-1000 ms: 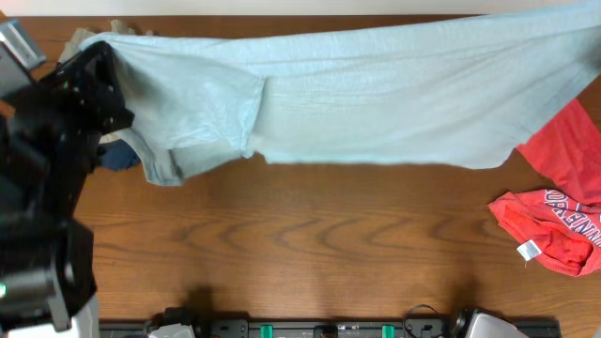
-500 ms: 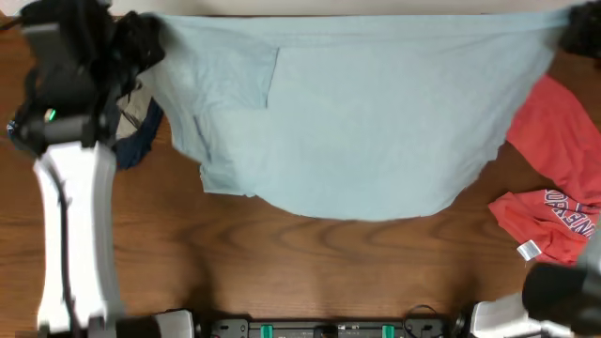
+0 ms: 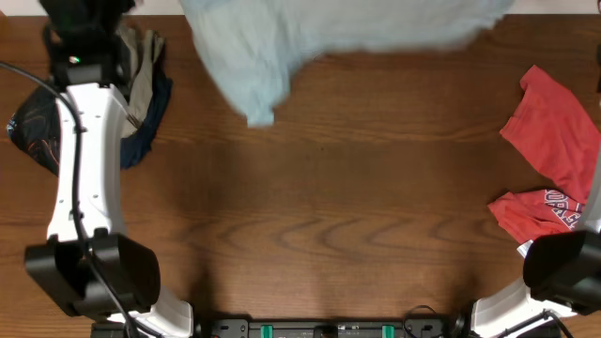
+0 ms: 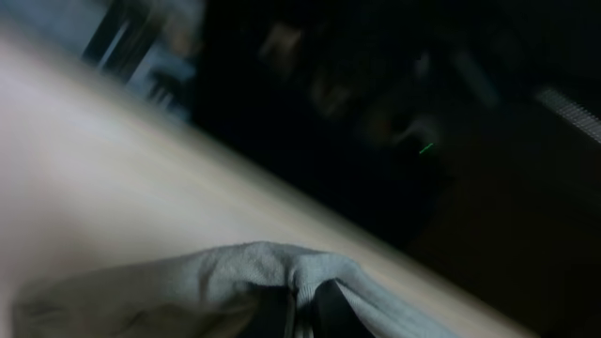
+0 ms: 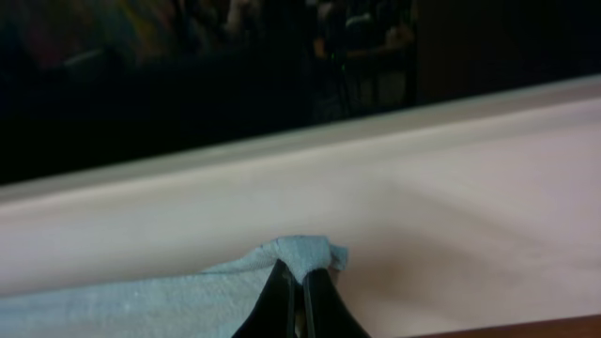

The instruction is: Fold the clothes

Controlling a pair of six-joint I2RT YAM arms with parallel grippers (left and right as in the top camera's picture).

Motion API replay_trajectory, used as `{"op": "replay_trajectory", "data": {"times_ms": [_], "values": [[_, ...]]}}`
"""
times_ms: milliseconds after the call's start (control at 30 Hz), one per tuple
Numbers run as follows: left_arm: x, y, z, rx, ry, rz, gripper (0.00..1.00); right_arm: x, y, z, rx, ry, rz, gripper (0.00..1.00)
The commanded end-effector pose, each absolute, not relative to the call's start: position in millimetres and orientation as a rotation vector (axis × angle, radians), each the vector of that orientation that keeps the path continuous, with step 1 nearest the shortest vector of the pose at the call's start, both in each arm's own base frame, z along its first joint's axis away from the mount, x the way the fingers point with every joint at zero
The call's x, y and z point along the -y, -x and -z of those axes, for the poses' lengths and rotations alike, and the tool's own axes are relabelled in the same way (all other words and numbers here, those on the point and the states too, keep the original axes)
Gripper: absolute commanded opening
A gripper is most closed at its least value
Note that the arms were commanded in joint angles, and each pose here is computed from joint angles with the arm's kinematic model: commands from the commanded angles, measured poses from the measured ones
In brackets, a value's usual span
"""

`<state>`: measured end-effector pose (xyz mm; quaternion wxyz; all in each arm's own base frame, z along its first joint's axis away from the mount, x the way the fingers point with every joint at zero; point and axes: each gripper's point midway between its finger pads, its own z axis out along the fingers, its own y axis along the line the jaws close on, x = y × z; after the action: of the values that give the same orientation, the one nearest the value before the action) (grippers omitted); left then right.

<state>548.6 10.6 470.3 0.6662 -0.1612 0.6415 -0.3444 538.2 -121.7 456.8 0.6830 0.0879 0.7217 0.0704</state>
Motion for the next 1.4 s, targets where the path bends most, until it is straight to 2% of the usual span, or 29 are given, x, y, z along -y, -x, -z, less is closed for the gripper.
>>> {"op": "replay_trajectory", "data": {"times_ms": [0,100,233,367,533,700,1000,1167,1367], "values": [[-19.5,-519.0,-538.9,-1.336,0.337,0.764,0.06,154.5,-513.5,-480.6,-1.576,-0.327,-0.063,0.01],[-1.4,-512.2,-516.0,-1.493,0.288,0.802,0.06,163.7,-506.7,-445.1,-1.717,-0.357,-0.014,0.01],[10.7,-496.5,-413.4,-1.915,0.416,0.812,0.06,177.1,-486.2,-381.5,-1.969,-0.443,0.112,0.01],[21.2,-452.2,-315.6,-2.329,0.539,0.784,0.06,167.9,-462.4,-320.3,-2.246,-0.400,0.127,0.01],[35.0,-391.9,-238.4,-2.705,0.601,0.771,0.06,149.6,-414.8,-245.5,-2.624,-0.414,0.065,0.01],[42.1,-349.7,-190.8,-2.912,0.708,0.785,0.06,136.3,-369.3,-195.0,-2.934,-0.477,0.004,0.01],[49.8,-269.8,-118.1,-3.240,0.812,0.767,0.06,122.5,-332.1,-148.5,-3.192,-0.628,-0.078,0.01],[38.7,-237.8,-102.9,-3.371,0.865,0.607,0.06,119.3,-307.7,-124.5,-3.292,-0.721,-0.052,0.01],[31.1,-224.1,-104.9,-3.432,0.877,0.506,0.06,118.7,-288.3,-99.0,-3.361,-0.784,0.000,0.01]]}}
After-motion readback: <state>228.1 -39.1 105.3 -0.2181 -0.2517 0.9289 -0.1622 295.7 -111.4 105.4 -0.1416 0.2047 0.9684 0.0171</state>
